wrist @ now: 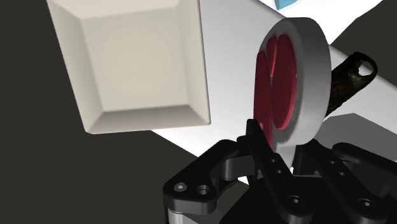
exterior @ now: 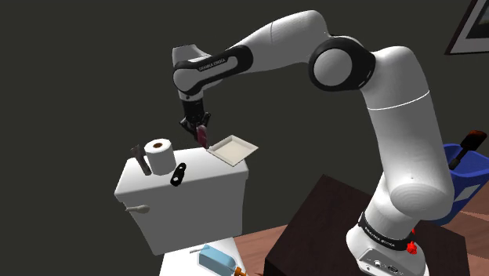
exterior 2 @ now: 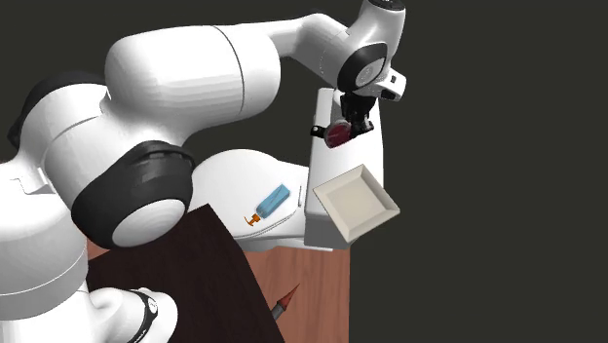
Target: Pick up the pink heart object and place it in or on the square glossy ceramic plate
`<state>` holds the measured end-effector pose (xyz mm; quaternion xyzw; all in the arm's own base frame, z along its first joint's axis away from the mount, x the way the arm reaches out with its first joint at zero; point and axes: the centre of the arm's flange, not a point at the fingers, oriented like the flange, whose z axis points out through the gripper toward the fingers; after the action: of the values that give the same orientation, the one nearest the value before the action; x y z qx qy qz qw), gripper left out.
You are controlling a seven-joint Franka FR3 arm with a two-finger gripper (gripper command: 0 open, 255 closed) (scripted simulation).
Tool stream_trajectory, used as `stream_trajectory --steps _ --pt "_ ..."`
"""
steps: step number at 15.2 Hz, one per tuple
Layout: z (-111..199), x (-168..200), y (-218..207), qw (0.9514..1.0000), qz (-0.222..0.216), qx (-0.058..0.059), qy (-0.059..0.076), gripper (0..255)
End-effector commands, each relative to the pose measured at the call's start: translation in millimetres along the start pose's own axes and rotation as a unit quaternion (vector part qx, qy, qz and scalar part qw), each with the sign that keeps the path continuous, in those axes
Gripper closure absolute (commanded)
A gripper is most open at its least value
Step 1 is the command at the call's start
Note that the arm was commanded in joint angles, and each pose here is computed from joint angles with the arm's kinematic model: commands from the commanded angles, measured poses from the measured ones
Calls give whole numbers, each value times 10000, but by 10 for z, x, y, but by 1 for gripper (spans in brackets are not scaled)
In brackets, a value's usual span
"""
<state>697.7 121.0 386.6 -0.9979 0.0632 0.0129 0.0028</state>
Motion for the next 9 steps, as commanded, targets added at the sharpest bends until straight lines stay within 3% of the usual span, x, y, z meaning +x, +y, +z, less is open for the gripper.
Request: stream_trajectory --steps 1,9 --pt "-116 -6 -3 10000 0 -1 -1 255" --pt "-222 -210 893 10000 0 -1 -1 255"
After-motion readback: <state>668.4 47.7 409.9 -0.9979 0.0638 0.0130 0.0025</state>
